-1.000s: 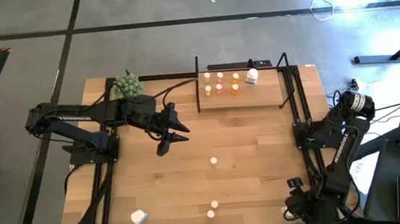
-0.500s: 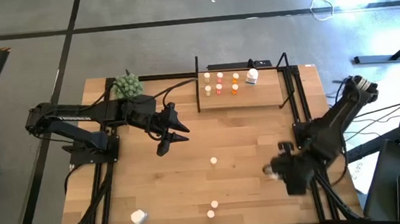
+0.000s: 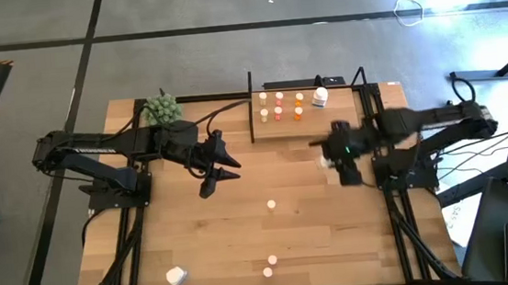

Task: Pick and place medicine bottles onto shelf by color
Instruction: Put the right white pill bottle on the shelf aligned with the other white pill bottle, then put the yellow pill bottle on the shelf aligned with the other yellow pill bottles

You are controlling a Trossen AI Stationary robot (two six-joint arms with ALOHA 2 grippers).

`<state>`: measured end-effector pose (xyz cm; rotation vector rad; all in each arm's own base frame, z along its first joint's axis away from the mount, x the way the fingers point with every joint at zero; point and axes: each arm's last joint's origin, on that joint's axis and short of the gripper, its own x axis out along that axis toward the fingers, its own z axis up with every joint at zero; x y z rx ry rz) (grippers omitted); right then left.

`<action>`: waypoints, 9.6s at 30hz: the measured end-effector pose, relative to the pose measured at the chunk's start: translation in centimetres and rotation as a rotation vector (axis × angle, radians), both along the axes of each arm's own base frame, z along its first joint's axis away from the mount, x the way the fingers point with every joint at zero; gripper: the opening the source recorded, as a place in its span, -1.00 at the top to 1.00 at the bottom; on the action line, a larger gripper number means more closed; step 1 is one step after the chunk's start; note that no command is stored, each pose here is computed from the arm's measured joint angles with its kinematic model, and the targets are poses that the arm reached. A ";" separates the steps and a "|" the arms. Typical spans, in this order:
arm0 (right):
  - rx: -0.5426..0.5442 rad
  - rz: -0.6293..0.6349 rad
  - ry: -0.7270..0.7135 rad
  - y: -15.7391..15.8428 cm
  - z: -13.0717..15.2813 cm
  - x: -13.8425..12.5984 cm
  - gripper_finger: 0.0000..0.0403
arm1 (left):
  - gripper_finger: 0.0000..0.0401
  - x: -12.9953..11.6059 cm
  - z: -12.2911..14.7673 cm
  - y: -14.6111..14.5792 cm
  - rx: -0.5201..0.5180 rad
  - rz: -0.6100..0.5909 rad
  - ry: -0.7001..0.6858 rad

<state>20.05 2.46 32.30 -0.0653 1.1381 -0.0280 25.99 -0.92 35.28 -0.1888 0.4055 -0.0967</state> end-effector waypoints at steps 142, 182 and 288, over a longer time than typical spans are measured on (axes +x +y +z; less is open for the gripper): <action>-0.001 -0.378 0.079 -22.8 -6.2 0.6 -0.35 | 0.30 -0.1 0.2 3.3 0.082 0.426 -0.019; 0.101 -0.491 0.169 -18.3 -8.2 2.6 -0.36 | 0.30 -0.1 0.2 3.3 0.082 0.426 -0.019; 0.032 0.135 -0.385 -4.6 3.9 0.3 -0.36 | 0.30 11.5 -16.0 -5.8 0.150 -0.054 0.277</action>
